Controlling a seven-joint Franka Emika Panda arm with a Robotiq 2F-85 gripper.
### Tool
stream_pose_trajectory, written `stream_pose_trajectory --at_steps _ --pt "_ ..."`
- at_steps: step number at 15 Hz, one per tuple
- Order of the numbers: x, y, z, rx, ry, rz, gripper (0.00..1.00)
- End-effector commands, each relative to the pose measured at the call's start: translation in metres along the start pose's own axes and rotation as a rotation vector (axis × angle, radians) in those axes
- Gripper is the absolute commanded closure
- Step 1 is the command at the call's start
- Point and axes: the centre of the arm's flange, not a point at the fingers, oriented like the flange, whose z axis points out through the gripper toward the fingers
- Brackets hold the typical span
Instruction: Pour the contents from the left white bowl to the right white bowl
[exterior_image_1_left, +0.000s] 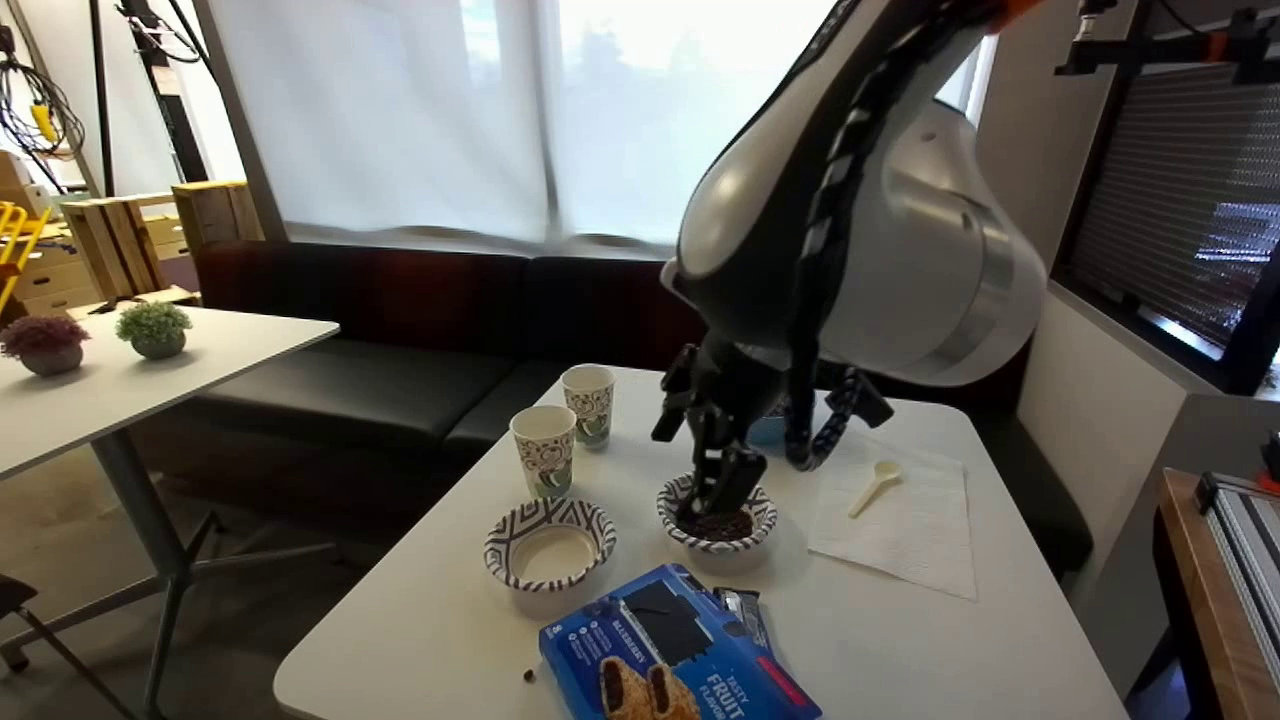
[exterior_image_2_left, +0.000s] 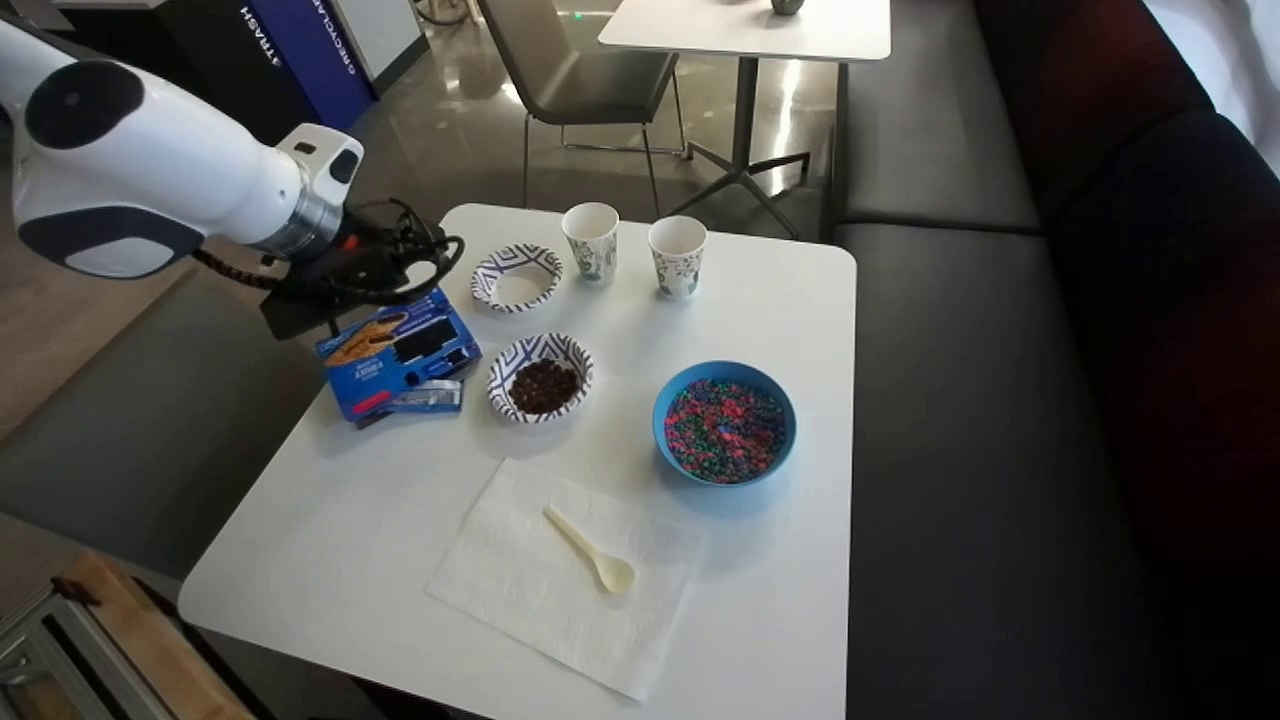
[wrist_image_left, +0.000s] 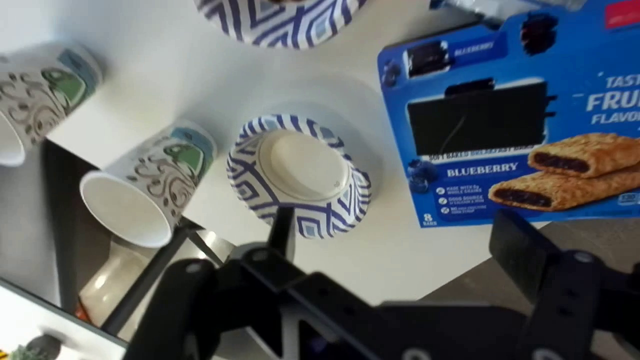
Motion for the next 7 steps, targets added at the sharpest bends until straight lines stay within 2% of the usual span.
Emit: stream_pose_trajectory --at_steps 1,3,4,7 --pt "-0.051 0.004 -0.076 0.031 -0.026 0.197 0.0" --pt "-0.084 0.002 -0.097 -0.018 -0.002 0.302 0.0" --pt "-0.069 0.009 -0.042 -0.01 -0.036 0.209 0.0" --pt "-0.087 0.007 -0.065 -0.007 -0.012 0.27 0.0"
